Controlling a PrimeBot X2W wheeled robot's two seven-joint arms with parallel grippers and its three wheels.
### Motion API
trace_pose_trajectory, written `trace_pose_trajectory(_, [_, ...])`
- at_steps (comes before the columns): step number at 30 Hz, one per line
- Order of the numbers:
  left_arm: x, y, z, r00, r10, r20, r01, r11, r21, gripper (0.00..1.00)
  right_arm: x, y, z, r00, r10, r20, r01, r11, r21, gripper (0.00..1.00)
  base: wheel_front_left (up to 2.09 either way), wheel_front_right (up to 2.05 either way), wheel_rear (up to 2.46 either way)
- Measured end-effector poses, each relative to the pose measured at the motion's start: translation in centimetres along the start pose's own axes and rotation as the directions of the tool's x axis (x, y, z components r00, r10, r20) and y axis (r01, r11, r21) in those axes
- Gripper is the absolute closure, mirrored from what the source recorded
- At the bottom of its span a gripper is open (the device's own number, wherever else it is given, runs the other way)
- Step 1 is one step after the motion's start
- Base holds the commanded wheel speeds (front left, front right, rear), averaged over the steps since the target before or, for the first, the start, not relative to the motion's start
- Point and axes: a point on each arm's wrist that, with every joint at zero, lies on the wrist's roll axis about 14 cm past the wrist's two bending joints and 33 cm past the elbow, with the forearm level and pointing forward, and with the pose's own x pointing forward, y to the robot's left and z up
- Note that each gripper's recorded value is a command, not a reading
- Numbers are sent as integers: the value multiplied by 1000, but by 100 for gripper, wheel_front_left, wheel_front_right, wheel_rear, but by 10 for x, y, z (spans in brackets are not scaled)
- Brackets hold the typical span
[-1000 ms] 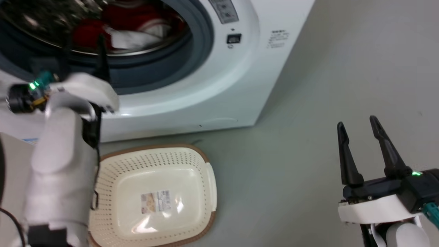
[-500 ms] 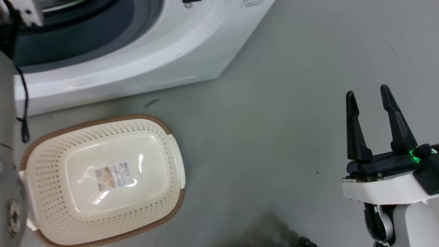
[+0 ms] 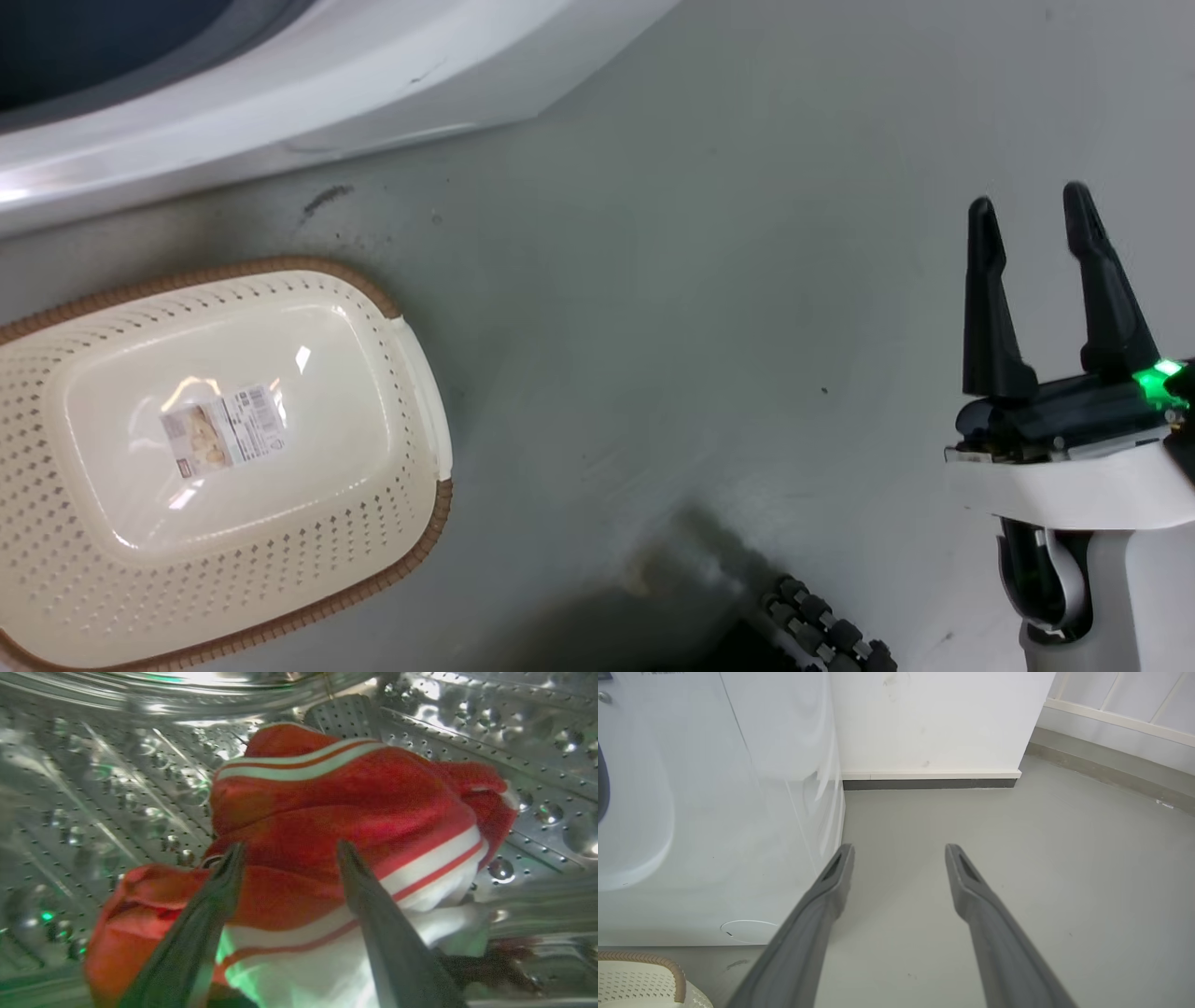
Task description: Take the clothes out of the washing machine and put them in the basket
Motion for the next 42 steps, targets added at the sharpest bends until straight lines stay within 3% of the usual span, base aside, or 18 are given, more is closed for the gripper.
trace_pose_trajectory(4, [13, -2, -26, 997, 8, -72, -7, 1000, 12, 0, 5, 2, -10, 1000, 4, -20, -4, 1000, 2, 0, 0, 0, 0])
trace_pose_trajectory(14, [21, -6, -38, 995, 7, -97, -4, 1000, 26, 0, 8, 1, -15, 1000, 2, -29, -2, 1000, 5, 0, 0, 0, 0])
trace_pose_trajectory(15, [21, -6, -38, 995, 7, -97, -4, 1000, 29, 13, 8, 1, -15, 1000, 2, -29, -2, 1000, 5, 0, 0, 0, 0])
trace_pose_trajectory(16, [20, -5, -37, 995, 8, -97, -5, 999, 31, 80, 8, 1, -14, 1000, 2, -28, -1, 1000, 5, 0, 0, 0, 0])
trace_pose_trajectory(17, [20, -5, -37, 996, 8, -92, -5, 999, 34, 100, 8, 1, -14, 1000, 2, -27, -2, 1000, 5, 0, 0, 0, 0])
trace_pose_trajectory(22, [17, -4, -32, 997, 5, -72, -2, 999, 44, 100, 9, 1, -11, 1000, 3, -18, -3, 1000, 6, 0, 0, 0, 0])
trace_pose_trajectory(30, [-2, -8, -2, 997, -19, 72, 16, 999, 34, 100, 8, 3, 5, 1000, 13, 25, -13, 1000, -3, 0, 0, 0, 0])
trace_pose_trajectory(42, [-70, -23, 18, 966, -70, 247, 69, 998, 15, 100, -1, 18, 39, 992, 58, 112, -57, 998, -13, 0, 0, 0, 0])
